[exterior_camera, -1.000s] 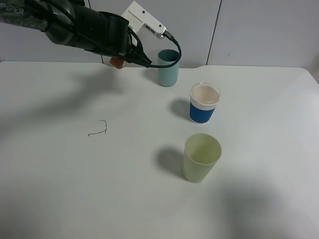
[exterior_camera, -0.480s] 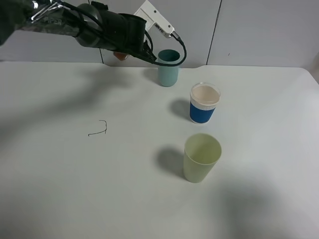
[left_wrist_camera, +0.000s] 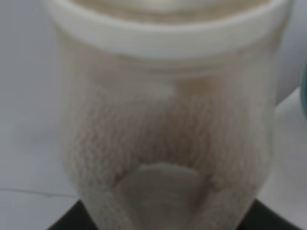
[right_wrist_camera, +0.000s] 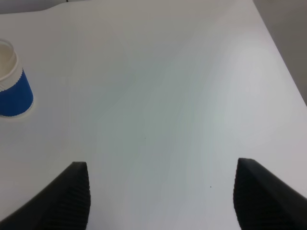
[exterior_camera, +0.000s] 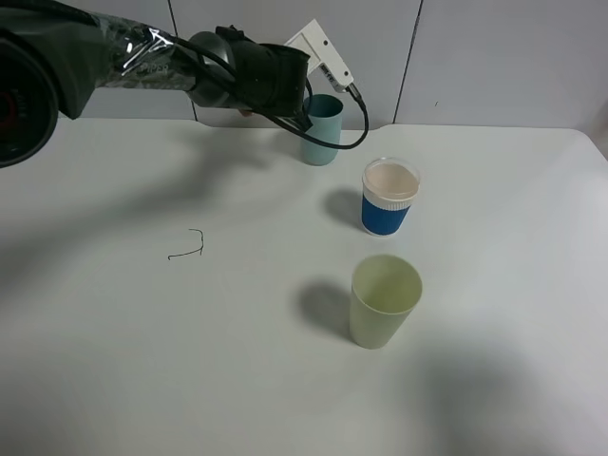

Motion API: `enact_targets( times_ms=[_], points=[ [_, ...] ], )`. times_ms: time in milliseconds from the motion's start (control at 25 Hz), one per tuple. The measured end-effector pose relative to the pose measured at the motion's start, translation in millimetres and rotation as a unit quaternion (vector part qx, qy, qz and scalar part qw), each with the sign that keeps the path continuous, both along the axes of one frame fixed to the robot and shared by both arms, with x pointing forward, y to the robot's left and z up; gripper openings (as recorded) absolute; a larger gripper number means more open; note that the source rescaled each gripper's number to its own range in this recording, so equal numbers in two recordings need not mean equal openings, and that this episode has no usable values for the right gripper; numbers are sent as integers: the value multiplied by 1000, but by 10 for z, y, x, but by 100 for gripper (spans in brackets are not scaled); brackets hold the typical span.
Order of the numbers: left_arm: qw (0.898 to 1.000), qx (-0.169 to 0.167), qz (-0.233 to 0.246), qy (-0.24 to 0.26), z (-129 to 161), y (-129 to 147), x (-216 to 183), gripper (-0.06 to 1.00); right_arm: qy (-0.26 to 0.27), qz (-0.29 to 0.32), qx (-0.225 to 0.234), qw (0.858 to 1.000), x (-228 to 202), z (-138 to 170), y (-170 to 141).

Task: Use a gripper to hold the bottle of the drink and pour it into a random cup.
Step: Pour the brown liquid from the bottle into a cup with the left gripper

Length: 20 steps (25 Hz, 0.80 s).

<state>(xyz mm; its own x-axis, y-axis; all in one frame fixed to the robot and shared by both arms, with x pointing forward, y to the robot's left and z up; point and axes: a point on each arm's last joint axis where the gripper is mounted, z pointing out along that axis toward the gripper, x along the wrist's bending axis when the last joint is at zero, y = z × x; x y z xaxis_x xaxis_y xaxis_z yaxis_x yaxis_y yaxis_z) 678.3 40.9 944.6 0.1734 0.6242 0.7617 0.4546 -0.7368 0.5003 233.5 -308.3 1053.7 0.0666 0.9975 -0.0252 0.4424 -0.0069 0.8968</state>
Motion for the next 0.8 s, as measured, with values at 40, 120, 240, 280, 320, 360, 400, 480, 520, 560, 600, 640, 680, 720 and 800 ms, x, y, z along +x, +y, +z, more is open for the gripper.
enact_targets(
  times_ms=[40,120,240,280,320,360,400,480,520,560,600,640,680,720,800],
  points=[
    [1000,3,-1,1,-7,-1,3,1,0,0,0,1000,0,0,0],
    [1000,8,0,3,-32,0,5,1,0,0,0,1000,0,0,0],
    [1000,9,0,4,-37,1,5,1,0,0,0,1000,0,0,0],
    [1000,12,-2,5,-37,1,5,1,0,0,0,1000,0,0,0],
    [1000,15,-3,6,-37,1,5,1,0,0,0,1000,0,0,0],
    [1000,18,-4,7,-39,0,6,1,0,0,0,1000,0,0,0],
    [1000,22,-7,8,-39,-2,9,1,0,0,0,1000,0,0,0],
    [999,29,-9,9,-59,-4,37,1,0,0,0,1000,0,0,0],
    [999,32,-10,8,-57,-14,50,1,0,0,0,1000,0,0,0],
    [999,36,-12,9,-76,-25,64,1,0,0,0,1000,0,0,0],
    [999,42,-15,9,-90,-40,83,1,0,0,0,1000,0,0,0],
    [999,45,-18,8,-96,-56,104,1,0,0,0,1000,0,0,0],
    [998,51,-20,8,-106,-68,127,1,0,0,0,1000,0,0,0],
    [998,56,-23,9,-121,-75,145,1,0,0,0,1000,0,0,0],
    [997,67,-27,9,-125,-77,176,1,0,0,0,1000,0,0,0]
  ],
)
